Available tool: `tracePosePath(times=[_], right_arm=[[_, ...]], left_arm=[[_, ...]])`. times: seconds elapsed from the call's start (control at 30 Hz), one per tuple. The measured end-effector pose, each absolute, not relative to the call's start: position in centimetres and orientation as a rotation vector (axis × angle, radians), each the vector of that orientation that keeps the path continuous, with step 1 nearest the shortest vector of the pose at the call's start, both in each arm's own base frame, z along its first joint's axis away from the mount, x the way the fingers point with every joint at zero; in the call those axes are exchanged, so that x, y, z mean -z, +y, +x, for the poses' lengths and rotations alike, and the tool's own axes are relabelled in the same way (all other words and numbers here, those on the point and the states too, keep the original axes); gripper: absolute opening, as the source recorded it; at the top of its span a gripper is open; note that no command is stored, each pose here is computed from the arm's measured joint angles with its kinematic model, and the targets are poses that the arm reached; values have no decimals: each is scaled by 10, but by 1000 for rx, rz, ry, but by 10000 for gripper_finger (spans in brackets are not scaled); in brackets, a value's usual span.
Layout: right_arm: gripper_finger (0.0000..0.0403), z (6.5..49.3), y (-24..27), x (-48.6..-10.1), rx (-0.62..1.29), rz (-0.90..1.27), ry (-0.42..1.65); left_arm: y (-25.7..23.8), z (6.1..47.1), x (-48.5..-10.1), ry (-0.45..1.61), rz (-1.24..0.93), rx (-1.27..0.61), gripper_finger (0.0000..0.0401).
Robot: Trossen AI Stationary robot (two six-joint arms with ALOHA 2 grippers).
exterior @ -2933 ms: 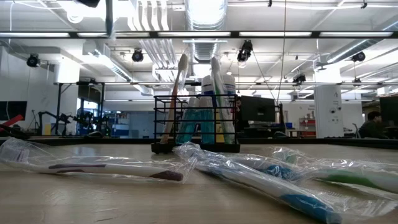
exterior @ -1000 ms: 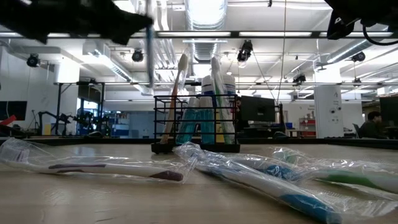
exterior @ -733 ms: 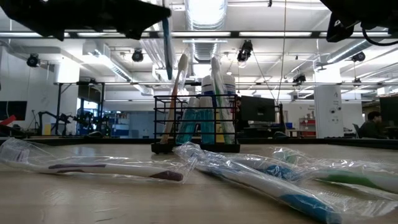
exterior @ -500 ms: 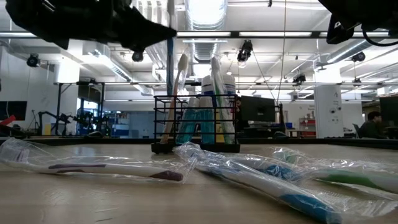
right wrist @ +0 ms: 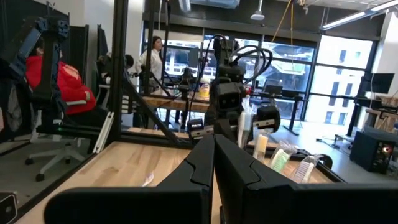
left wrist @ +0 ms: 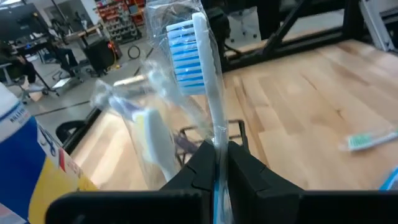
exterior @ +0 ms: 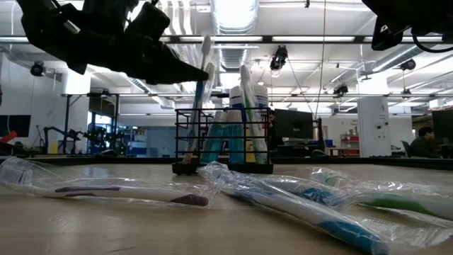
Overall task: Pick & Place toothbrushing station
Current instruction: Put the left blue toothbrush into the wire organizer, then put the green toothbrush into the wire organizer
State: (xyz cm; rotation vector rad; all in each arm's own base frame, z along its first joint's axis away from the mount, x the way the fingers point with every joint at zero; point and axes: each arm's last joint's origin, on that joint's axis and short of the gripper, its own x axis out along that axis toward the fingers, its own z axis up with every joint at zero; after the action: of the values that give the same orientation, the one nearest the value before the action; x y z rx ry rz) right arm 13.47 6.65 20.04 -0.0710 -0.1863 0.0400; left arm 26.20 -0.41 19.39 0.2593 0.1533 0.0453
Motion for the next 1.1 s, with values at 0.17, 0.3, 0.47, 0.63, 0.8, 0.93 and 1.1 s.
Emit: tracePosePath(times=[0.17, 0.3, 0.47, 0.63, 0.8, 0.93, 1.1], right_arm=[[8, 135, 66, -200, -39, -73, -187], [8, 135, 66, -200, -40, -70, -187], [8, 135, 66, -200, -40, -70, -187], [8, 135, 66, -201, -39, -69, -188], [8, 135, 66, -201, -38, -69, -187], [8, 135, 66, -201, -38, -66, -187], [8, 135, 66, -200, -37, -58, -187]], left_arm=[[-4, 265, -185, 192, 269, -38, 29], [-3, 266, -180, 213, 205, -60, 53], [0, 266, -180, 216, 124, -94, 93], [-1, 264, -184, 195, 112, -64, 147], [-1, 262, -184, 195, 109, -63, 217], [-1, 258, -187, 182, 92, -65, 263], [-1, 249, -201, 164, 79, -65, 285]])
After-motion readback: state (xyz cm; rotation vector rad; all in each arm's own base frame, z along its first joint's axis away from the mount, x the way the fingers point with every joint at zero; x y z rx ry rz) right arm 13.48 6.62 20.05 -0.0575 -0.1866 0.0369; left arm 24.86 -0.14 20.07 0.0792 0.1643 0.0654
